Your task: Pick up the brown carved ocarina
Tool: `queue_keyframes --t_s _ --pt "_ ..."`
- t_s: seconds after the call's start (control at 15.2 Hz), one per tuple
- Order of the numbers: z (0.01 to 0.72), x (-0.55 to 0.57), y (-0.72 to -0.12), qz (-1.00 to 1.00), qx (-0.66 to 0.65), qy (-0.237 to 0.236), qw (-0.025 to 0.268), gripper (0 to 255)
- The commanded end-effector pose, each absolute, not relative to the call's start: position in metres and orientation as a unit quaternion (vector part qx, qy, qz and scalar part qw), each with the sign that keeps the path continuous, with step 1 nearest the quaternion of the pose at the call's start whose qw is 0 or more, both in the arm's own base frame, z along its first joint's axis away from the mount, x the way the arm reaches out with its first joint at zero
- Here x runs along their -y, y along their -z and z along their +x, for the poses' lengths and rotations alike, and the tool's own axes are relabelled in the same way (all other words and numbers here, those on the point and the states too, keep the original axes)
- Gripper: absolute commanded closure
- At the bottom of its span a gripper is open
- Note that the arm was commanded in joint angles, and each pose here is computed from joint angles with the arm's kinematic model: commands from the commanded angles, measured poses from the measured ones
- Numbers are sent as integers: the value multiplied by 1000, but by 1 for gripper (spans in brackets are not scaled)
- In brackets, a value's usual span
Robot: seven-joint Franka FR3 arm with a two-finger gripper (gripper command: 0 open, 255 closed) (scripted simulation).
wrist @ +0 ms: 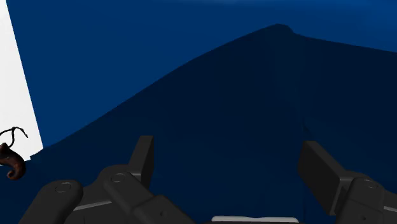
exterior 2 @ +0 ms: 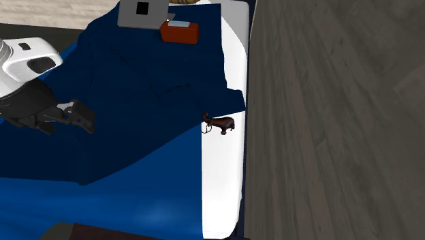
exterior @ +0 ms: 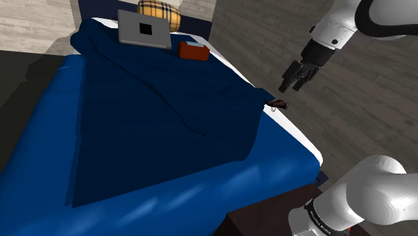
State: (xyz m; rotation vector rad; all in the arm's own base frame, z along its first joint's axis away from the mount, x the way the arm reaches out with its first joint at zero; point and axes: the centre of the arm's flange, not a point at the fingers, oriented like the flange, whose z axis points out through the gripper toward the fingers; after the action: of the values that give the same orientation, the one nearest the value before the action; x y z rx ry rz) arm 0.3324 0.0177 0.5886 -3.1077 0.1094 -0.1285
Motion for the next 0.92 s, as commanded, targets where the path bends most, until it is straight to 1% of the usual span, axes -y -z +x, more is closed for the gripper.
queue_keyframes --t_s 0.0,0.86 --pt "332 -18 -589 -998 -35 41 15 0" --pt "387 116 -508 -990 -131 50 1 0"
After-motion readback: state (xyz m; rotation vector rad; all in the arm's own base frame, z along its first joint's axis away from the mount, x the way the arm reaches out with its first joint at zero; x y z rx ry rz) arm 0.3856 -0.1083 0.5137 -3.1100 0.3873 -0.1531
